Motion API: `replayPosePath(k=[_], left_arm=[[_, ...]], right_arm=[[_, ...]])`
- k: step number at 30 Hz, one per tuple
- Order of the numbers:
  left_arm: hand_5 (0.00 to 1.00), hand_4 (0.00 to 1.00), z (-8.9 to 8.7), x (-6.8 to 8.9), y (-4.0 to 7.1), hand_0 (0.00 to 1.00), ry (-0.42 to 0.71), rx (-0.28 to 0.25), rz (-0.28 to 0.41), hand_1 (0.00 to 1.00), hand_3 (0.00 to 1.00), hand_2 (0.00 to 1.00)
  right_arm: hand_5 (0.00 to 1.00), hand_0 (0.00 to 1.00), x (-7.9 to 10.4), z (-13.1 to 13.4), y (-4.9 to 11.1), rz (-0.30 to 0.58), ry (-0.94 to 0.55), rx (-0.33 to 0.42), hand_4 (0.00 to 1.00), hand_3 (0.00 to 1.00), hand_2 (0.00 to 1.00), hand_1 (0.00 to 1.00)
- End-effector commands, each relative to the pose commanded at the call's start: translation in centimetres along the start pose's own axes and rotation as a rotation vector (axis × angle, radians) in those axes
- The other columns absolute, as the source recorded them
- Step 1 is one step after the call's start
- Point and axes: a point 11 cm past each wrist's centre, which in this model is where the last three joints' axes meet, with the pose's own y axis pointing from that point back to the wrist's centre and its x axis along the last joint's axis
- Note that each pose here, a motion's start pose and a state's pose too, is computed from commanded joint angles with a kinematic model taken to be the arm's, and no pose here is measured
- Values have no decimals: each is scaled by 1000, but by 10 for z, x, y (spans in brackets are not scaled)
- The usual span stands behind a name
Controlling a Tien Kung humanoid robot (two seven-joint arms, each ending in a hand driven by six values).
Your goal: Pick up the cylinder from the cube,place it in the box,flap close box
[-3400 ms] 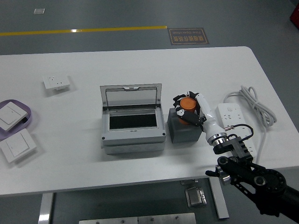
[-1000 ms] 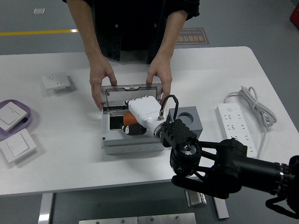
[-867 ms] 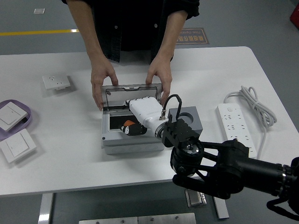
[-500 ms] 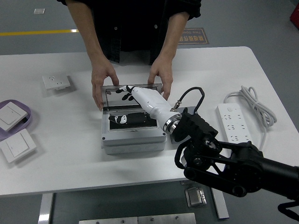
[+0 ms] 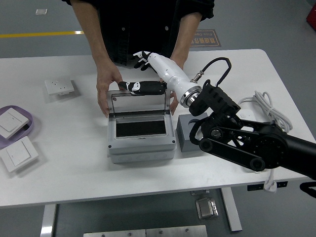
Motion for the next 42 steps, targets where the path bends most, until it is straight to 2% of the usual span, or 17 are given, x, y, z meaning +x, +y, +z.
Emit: replayPosePath(k=[6,11,19,25,30,35,39,42], left_arm=[[299,701,1,-1,0,655,-6,-1,-2,638,640,573],[297,701,4,-1,1,655,-39,4,-5,638,640,573],[299,700,8,-6,1,655,-62,13,-20,638,639,573],[298,700,4,-8,1,655,-69,34,-26,638,640,573],[298,701,5,-6,1,655,-67,35,-24,638,640,574],[297,702,5,-7,1,654,-64,34,-25,639,641,575],[297,702,4,-7,1,654,-62,35,-23,639,641,575],[297,704,3,-6,1,655,-59,36,-18,639,642,575]], right_arm=[[554,740,-11,30,-8,-16,9,-64,862,751,660,636],[547,740,-18,36,-3,-30,15,-76,846,741,654,636],[538,735,-31,19,20,-61,8,-21,823,741,649,627],[540,728,-32,11,38,-75,-9,7,820,741,651,626],[535,722,-40,19,52,-103,-48,-13,815,747,653,627],[530,720,-58,34,62,-167,-102,-68,797,753,654,629],[530,720,-52,39,62,-138,-145,-77,797,753,654,629],[545,712,-37,39,63,-75,-163,-60,800,770,664,629]])
